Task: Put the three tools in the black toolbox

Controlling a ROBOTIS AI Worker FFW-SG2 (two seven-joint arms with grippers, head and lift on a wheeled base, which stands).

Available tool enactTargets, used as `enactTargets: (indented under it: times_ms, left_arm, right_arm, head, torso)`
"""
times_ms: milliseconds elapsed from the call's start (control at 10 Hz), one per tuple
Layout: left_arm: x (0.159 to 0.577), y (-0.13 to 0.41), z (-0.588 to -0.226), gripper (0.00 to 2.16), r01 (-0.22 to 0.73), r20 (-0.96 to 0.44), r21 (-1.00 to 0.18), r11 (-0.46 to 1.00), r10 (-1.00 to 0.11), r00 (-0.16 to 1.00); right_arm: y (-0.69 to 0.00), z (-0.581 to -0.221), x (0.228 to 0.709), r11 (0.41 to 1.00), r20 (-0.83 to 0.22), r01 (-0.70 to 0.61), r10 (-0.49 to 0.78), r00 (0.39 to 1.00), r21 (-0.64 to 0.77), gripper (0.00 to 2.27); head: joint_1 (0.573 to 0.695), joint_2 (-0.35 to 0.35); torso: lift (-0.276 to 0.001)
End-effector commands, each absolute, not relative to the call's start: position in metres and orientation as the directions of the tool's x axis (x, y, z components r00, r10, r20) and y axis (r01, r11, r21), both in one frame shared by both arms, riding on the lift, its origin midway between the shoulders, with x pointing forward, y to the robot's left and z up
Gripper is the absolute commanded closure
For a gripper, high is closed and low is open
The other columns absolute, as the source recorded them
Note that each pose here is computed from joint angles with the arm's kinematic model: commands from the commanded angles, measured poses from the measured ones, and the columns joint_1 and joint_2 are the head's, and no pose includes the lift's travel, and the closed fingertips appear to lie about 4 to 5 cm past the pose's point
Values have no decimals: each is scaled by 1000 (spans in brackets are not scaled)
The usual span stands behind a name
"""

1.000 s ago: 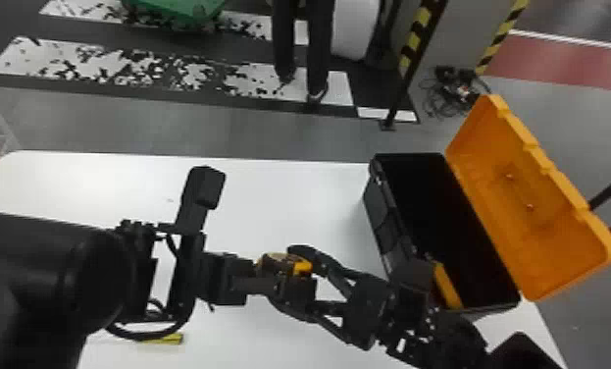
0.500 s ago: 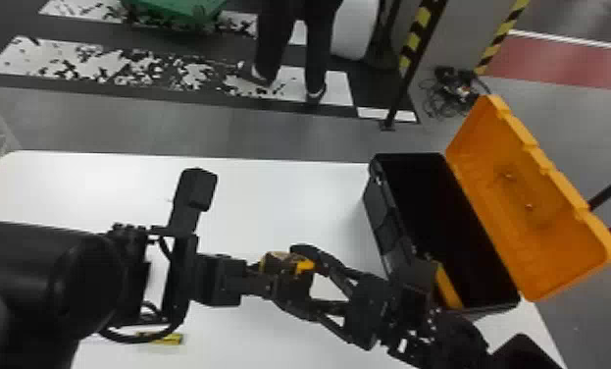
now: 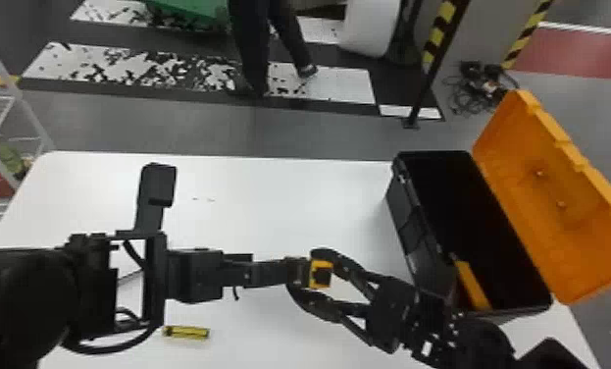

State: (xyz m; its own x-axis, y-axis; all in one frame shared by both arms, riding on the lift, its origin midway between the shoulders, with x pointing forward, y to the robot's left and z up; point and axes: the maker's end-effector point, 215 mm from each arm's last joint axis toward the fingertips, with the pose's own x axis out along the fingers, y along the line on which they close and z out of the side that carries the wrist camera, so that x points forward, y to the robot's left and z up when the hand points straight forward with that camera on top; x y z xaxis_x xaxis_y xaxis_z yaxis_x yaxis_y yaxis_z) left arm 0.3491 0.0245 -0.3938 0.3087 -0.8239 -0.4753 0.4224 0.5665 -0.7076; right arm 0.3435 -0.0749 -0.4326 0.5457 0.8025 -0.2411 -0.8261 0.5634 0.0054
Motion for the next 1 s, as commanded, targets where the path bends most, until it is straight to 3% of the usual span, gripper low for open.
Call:
enactTargets:
  times_ms: [0,300,900]
  left_arm:
    - [347,39,-394,2,413,-475,-710,570,-821,317]
    - [345,53,-396,2,413,-494,-691,593,-805,328]
    - [329,136,-395,2,343,-504,-661,667,-734,455]
  right_arm:
    - [-72,-435,342,564,-246,-826,800,547,1,1980]
    - [-69,-440,338,564,-260,-826,798,544,3,2007]
    - [-88,-439,344,589,-272,-808,773,573,-26,2007]
  head:
    - [695,-93]
    - [695,-47]
    - [695,60]
  torso:
    - [-55]
    - [-55]
    - [-55]
